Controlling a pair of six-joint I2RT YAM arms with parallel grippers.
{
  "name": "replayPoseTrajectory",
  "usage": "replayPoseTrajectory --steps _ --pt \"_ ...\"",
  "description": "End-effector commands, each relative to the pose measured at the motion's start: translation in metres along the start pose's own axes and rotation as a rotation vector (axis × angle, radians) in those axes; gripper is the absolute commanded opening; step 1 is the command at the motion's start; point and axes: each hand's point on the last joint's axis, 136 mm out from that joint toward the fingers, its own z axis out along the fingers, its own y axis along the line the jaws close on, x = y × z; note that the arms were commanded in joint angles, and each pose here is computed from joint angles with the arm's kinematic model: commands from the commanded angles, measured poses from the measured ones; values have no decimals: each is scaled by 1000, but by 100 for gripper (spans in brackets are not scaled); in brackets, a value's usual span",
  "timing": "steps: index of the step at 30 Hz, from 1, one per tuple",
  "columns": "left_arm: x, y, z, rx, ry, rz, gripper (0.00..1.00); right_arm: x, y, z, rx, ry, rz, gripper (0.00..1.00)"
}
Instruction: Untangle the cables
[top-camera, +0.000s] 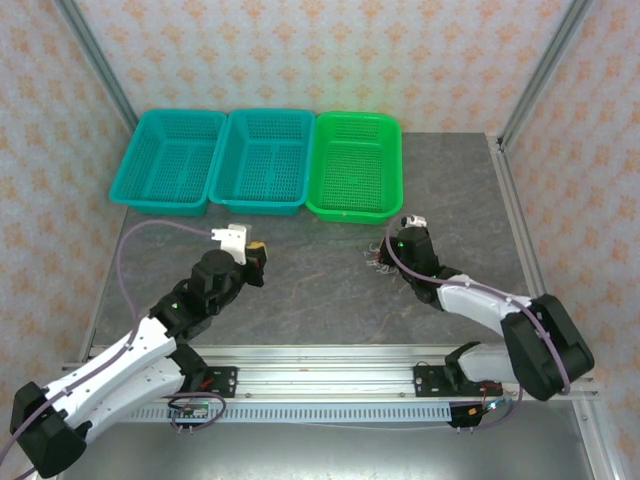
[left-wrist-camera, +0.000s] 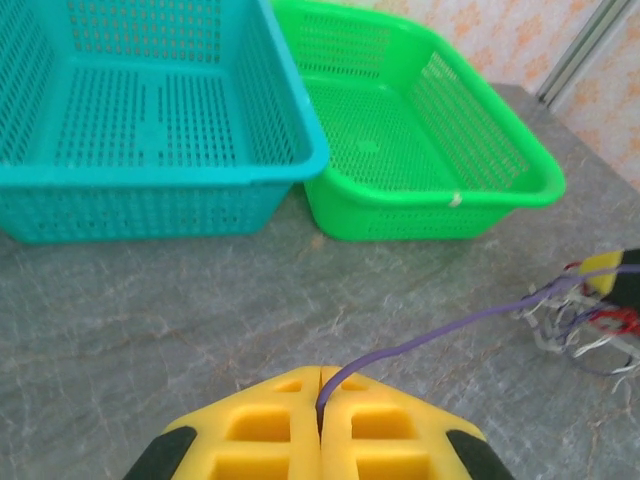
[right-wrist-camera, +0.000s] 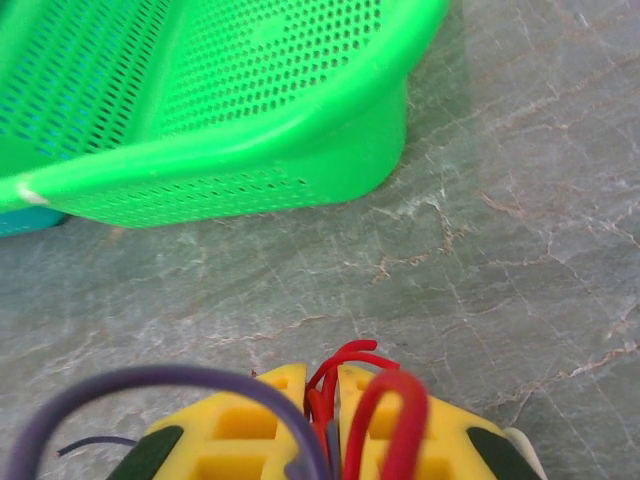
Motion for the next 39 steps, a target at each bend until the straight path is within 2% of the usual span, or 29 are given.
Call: replayPoseTrajectory --steps 1,5,6,9,17,20,24,29,35,39 --pt "13 -3 11 37 4 -38 5 -25 36 -17 -143 -14 -70 0" --pt "26 -7 16 65 52 23 49 -40 62 -36 -243 -25 -152 0" --pt "25 -9 15 75 52 40 55 -42 65 -38 -257 -25 -167 0" --pt "16 -18 10 122 27 94 66 -46 77 -44 -308 -14 -194 0" --pt "-10 -104 -16 514 -56 322 66 -39 101 -54 -407 61 -257 0" --pt "-16 -133 -11 553 -75 390 66 -34 110 -57 -433 86 -294 0" --pt "-32 -173 2 646 -97 363 65 -24 122 -58 -449 124 -349 0" --pt "-44 -196 25 653 -145 368 61 -11 129 -54 -452 180 -399 0" --pt "-28 -208 48 677 -99 425 54 -8 141 -59 -513 201 -389 0" --pt "-29 -206 63 633 -111 401 36 -11 147 -62 -538 196 -375 0"
